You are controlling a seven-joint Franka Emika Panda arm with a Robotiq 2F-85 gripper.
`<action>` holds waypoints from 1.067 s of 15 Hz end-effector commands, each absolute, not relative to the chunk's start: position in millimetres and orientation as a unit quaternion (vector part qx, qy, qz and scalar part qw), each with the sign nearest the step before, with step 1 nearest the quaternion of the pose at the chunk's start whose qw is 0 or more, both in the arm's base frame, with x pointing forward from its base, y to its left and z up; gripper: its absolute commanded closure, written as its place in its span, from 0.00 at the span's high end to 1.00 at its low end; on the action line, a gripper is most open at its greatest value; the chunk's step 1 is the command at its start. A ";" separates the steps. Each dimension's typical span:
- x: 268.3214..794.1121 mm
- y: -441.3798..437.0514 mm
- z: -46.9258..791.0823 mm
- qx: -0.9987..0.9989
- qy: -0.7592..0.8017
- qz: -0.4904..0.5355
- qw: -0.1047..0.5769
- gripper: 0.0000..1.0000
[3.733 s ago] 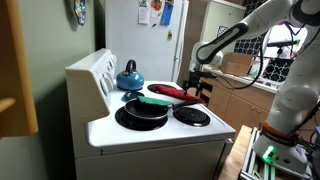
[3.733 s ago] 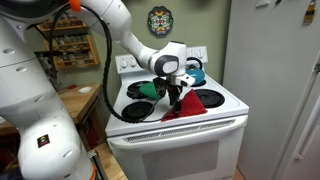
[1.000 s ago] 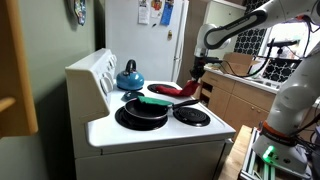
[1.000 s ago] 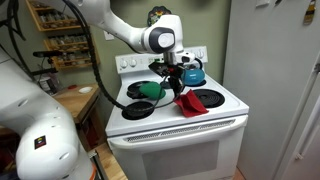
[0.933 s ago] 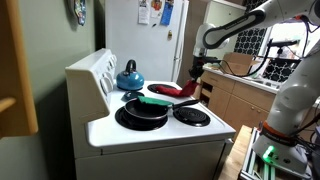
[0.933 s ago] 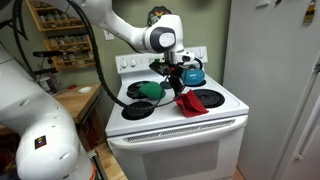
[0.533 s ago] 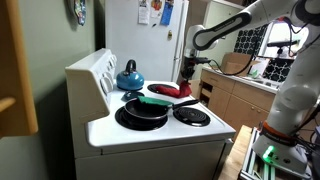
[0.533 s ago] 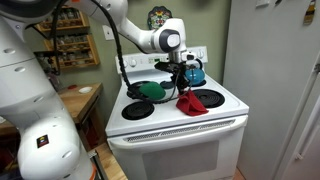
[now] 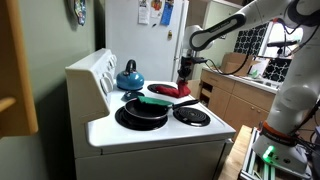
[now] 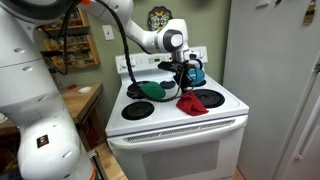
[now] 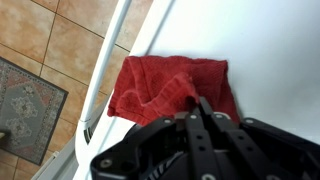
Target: Fold the red towel on the stove twice
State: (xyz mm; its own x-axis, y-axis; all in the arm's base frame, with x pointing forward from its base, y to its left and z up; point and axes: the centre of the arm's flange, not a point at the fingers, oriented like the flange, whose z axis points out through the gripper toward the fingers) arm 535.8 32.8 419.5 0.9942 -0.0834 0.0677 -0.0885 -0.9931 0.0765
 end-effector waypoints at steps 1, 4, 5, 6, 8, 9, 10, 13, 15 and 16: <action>549.8 38.4 419.4 0.999 0.001 0.035 0.017 0.01; 560.9 47.8 417.5 0.998 0.057 0.038 -0.001 0.01; 564.6 50.0 415.6 0.997 0.069 0.039 -0.001 0.01; 570.2 51.7 413.9 0.995 0.088 0.043 0.000 0.01; 581.7 53.8 408.1 0.993 0.110 0.052 0.003 0.01; 586.6 54.0 404.6 0.992 0.116 0.057 0.004 0.01; 591.8 53.2 403.3 0.991 0.119 0.064 0.005 0.01; 602.8 56.0 398.1 0.987 0.138 0.077 0.003 0.01; 607.6 59.6 393.5 0.985 0.153 0.082 0.000 0.01; 610.0 60.6 390.9 0.984 0.158 0.081 0.001 0.01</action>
State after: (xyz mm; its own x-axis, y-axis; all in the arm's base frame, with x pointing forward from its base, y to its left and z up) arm 598.5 57.4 398.5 0.9513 0.2718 0.1455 0.2695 -0.9624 0.0352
